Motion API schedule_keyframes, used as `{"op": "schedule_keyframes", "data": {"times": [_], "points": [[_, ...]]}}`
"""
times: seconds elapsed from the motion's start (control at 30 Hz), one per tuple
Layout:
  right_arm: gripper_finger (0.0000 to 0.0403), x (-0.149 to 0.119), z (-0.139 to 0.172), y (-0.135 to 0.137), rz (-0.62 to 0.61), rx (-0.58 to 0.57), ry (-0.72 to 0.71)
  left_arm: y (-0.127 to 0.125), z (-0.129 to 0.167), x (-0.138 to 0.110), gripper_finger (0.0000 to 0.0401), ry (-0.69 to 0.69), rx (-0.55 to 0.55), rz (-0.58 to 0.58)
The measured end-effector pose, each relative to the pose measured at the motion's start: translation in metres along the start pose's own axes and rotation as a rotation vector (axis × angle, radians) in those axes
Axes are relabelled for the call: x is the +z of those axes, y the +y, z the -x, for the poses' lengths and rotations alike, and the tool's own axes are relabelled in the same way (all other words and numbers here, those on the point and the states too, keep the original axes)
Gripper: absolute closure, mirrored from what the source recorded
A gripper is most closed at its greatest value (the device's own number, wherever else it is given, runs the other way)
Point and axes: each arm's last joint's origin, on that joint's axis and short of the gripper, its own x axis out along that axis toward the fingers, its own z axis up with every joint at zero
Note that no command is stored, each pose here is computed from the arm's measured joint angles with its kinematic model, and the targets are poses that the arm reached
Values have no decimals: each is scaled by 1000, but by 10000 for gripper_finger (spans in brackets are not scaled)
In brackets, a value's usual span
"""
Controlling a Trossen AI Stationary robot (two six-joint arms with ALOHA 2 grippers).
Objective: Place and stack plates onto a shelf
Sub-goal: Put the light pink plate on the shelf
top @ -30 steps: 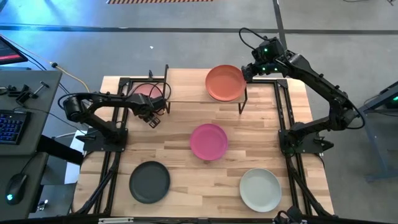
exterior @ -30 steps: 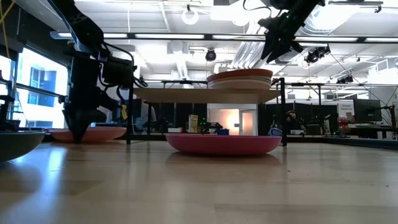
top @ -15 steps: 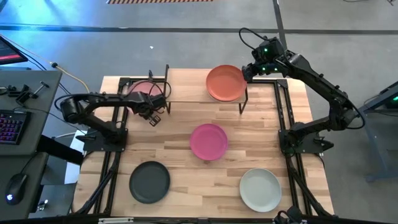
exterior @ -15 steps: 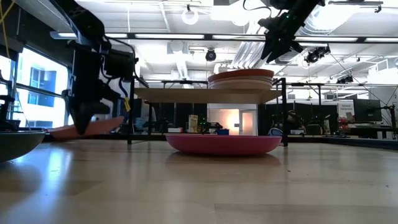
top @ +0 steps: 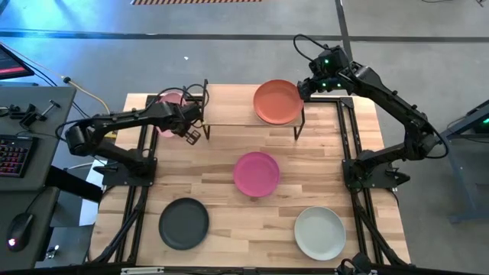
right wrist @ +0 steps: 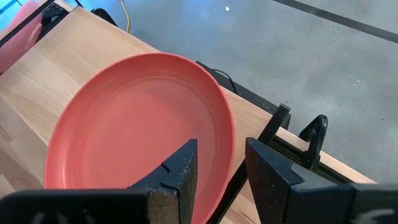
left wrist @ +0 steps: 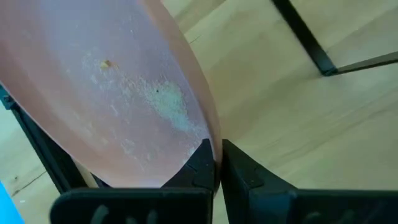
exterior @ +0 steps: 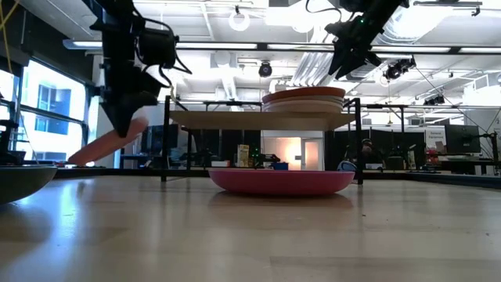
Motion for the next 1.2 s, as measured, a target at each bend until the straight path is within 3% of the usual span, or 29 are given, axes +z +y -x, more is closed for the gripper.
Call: {"op": "schedule_keyframes", "data": {"times": [0.37, 0.73, 1.0, 1.2], "points": [[289, 0, 0, 0, -1, 0, 0, 14, 38, 8, 401, -63, 45, 8], [289, 0, 0, 0, -20, 0, 0, 32, 107, 35, 401, -307, 77, 12], [289, 0, 0, 0, -20, 0, 0, 43, 156, 54, 401, -504, 46, -89], [289, 0, 0, 0, -20, 0, 0, 38, 176, 72, 401, -595, 13, -318]]}}
